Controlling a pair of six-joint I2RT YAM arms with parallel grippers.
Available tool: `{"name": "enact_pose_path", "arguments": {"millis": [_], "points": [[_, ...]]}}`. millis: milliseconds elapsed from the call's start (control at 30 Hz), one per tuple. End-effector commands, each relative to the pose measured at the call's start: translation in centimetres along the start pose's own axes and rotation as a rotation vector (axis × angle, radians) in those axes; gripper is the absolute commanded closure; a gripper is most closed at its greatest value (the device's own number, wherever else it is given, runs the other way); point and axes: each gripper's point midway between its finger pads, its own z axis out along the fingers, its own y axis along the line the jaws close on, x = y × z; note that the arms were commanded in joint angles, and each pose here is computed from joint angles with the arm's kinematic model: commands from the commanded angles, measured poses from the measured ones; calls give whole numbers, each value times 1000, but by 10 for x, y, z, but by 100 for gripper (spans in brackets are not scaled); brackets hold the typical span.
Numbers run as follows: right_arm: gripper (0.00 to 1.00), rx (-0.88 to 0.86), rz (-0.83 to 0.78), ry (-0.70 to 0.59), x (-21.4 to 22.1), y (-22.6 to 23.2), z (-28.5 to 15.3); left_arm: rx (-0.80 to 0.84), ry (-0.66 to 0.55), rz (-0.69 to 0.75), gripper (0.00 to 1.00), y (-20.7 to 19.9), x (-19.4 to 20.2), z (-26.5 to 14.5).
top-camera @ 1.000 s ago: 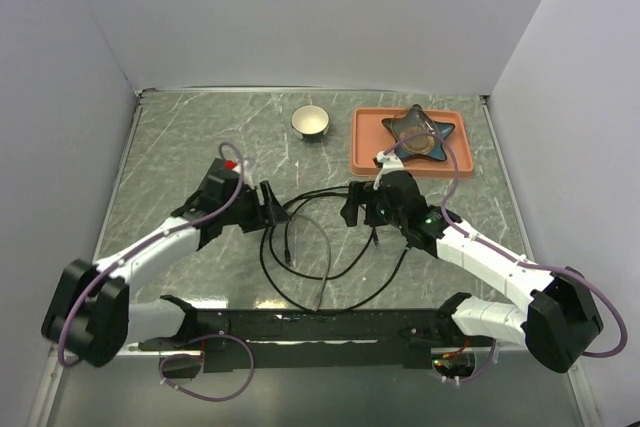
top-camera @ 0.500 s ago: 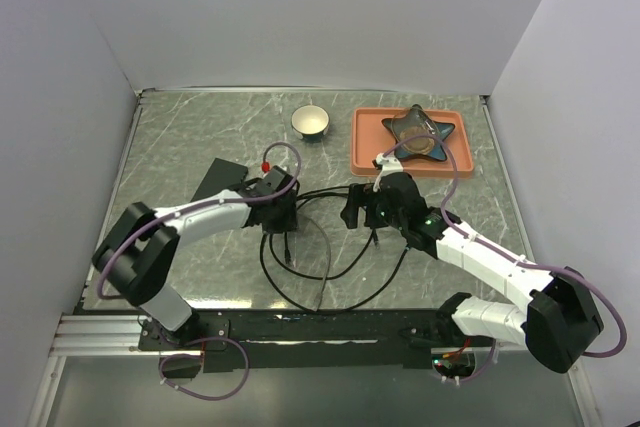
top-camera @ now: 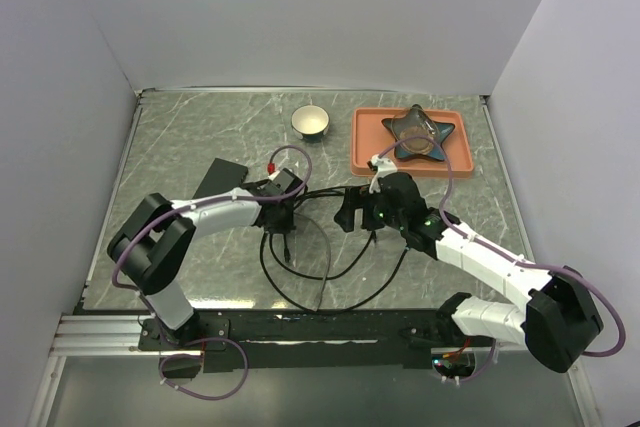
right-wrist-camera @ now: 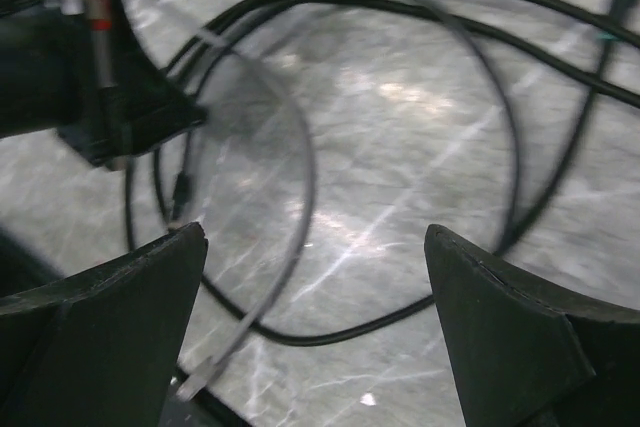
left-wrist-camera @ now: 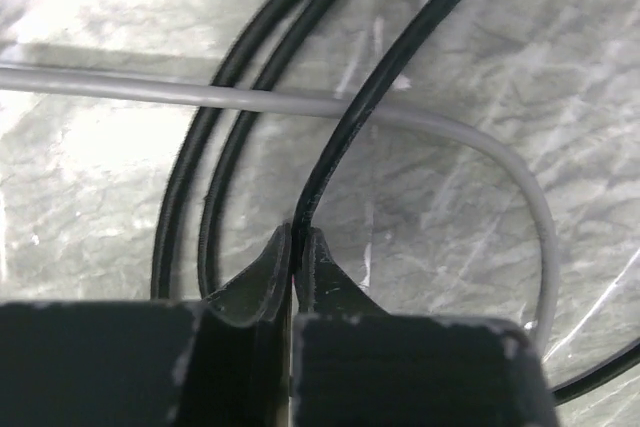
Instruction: Insert the plug into the switch port
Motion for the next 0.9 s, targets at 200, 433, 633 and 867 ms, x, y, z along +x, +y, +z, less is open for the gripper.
{"name": "enact_pose_path", "arguments": {"millis": [200,433,633,867], "points": [[2,-385,91,-17,-27,78,0,306,-313,83,99,-61,-40,-72],[7,-469,178,-31,-43,98,4,572,-403,83,99,-88,-45,-130],[11,-536,211,-88,-60,111,0,648,-412,117,99,-101,-41,-144],[34,-538,243,-94,-64,112,6,688,-407,132,99,-106,-38,-152]]}}
